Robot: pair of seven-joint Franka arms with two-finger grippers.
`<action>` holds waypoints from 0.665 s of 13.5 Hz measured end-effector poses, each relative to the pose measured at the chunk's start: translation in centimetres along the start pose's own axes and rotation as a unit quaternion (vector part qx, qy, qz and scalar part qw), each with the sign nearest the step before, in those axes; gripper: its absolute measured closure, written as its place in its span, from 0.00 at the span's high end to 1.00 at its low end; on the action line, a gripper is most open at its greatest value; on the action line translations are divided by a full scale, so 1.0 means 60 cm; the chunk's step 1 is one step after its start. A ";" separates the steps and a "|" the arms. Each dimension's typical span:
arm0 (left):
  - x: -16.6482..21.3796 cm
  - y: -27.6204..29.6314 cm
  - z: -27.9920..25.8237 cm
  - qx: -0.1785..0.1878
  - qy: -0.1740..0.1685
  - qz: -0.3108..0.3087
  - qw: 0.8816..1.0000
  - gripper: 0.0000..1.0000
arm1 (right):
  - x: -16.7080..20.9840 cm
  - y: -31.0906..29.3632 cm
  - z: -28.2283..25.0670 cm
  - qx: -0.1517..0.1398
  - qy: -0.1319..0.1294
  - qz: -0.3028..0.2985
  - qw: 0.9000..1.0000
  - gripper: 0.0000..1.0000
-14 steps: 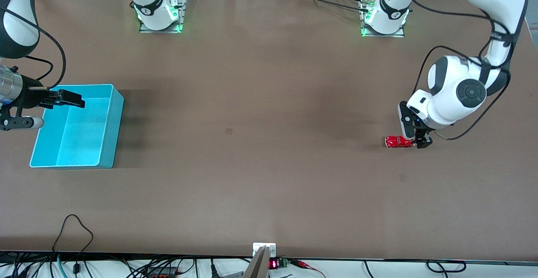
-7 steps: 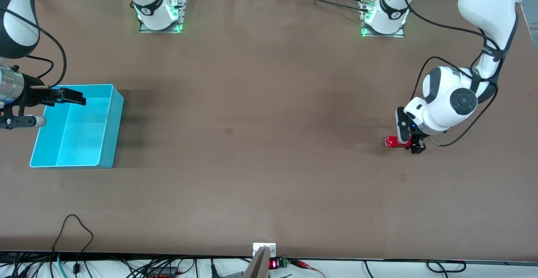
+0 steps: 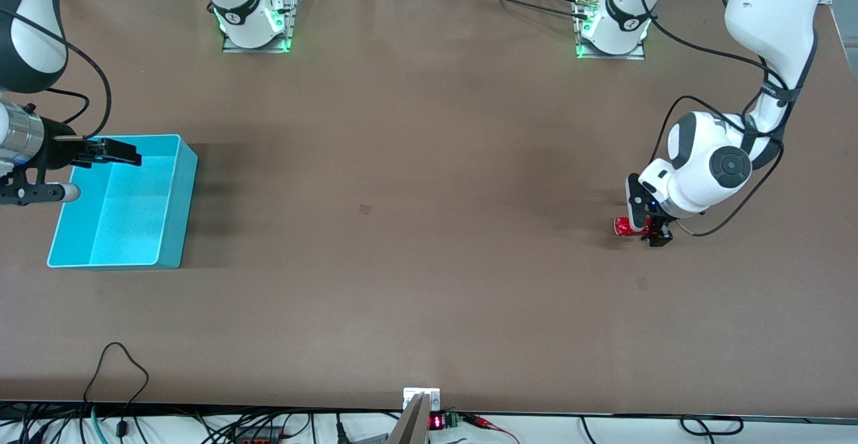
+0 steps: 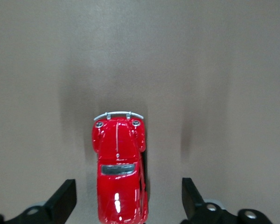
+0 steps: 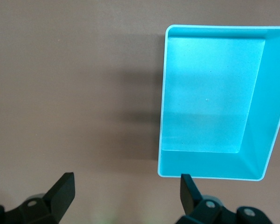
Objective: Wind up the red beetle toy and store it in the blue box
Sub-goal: 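Lower the left gripper and close it on the red car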
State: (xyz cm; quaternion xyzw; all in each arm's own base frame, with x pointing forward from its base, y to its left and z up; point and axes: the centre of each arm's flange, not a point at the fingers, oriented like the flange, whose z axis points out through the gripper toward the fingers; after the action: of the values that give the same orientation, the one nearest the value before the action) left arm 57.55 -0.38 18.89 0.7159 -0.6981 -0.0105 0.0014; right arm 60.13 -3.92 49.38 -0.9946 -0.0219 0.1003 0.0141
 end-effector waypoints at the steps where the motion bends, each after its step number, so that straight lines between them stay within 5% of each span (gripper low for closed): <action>1: 0.000 0.001 0.003 -0.001 0.000 0.000 1.000 0.97 | 0.000 0.000 0.000 0.000 -0.001 0.000 1.000 1.00; 3: 0.000 -0.001 0.002 0.004 0.001 0.000 1.000 0.80 | 0.000 0.000 0.000 0.000 -0.001 0.000 1.000 1.00; 6: -0.004 -0.004 0.001 0.012 0.002 -0.002 1.000 0.75 | 0.000 -0.002 0.000 0.000 -0.001 -0.002 1.000 1.00; 9: -0.017 -0.004 0.006 0.012 0.002 -0.009 1.000 0.60 | 0.000 -0.005 0.000 0.000 -0.001 -0.003 1.000 1.00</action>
State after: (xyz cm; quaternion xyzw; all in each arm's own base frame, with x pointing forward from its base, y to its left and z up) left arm 57.75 0.62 18.52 0.7219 -0.6920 -0.0007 -0.0054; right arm 60.12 -3.60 49.36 -0.9944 -0.0254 0.1016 0.0145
